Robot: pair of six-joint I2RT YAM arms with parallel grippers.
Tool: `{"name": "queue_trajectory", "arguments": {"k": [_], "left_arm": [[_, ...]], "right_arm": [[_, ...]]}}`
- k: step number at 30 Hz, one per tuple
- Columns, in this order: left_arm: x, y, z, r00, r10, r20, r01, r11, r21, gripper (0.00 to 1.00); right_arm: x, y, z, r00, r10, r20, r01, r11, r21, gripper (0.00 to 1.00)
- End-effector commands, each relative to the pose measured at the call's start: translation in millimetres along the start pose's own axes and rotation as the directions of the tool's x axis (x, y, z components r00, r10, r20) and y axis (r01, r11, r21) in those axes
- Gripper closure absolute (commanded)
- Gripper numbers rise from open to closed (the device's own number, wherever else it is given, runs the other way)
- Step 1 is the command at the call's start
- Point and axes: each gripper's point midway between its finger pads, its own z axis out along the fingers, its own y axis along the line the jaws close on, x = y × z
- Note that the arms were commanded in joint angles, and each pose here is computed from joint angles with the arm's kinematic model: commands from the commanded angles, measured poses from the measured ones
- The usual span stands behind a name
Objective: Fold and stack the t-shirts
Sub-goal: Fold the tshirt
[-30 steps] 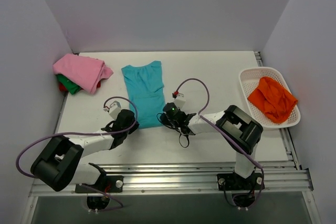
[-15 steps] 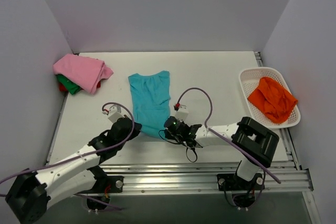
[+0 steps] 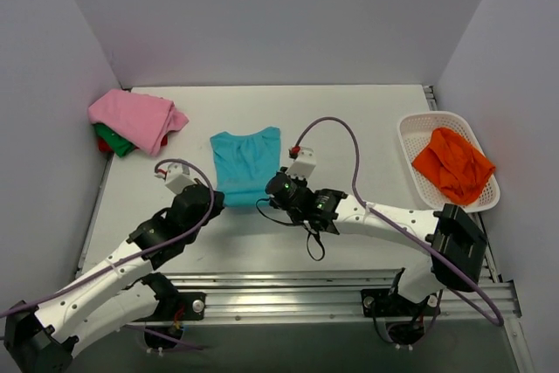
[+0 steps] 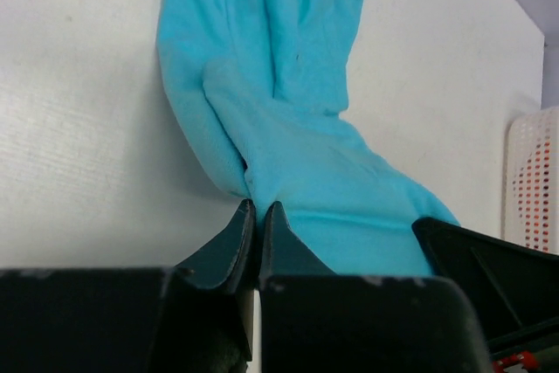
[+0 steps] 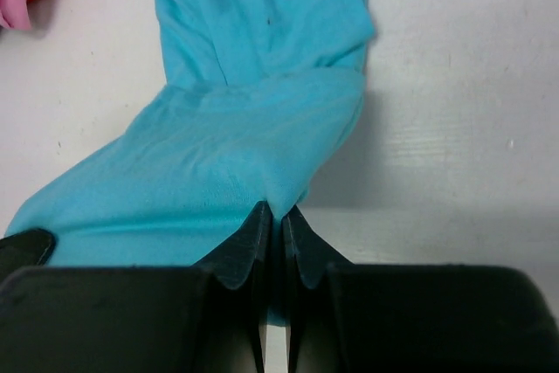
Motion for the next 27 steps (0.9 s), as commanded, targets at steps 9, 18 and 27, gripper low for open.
{"name": "queue_trajectory", "arguments": {"k": [9, 18, 27], "left_arm": [[-79, -48, 35, 0.982, 0.032, 0.188, -0.03, 0.999, -0.013, 0.98], [-115, -46, 70, 0.972, 0.0, 0.233, 0.01, 0.999, -0.041, 0.97], [-189, -44, 216, 0.979, 0.06, 0.197, -0.045, 0.996, -0.082, 0.03]], "right_arm": [[-62, -11, 43, 0.99, -0.098, 0.104, 0.076, 0.976, 0.203, 1.0], [-99, -18, 90, 0.991, -0.072, 0.11, 0.044, 0.97, 0.237, 1.0], [-178, -65, 207, 0.986, -0.017, 0.163, -0.063, 0.879, 0.472, 0.01]]}}
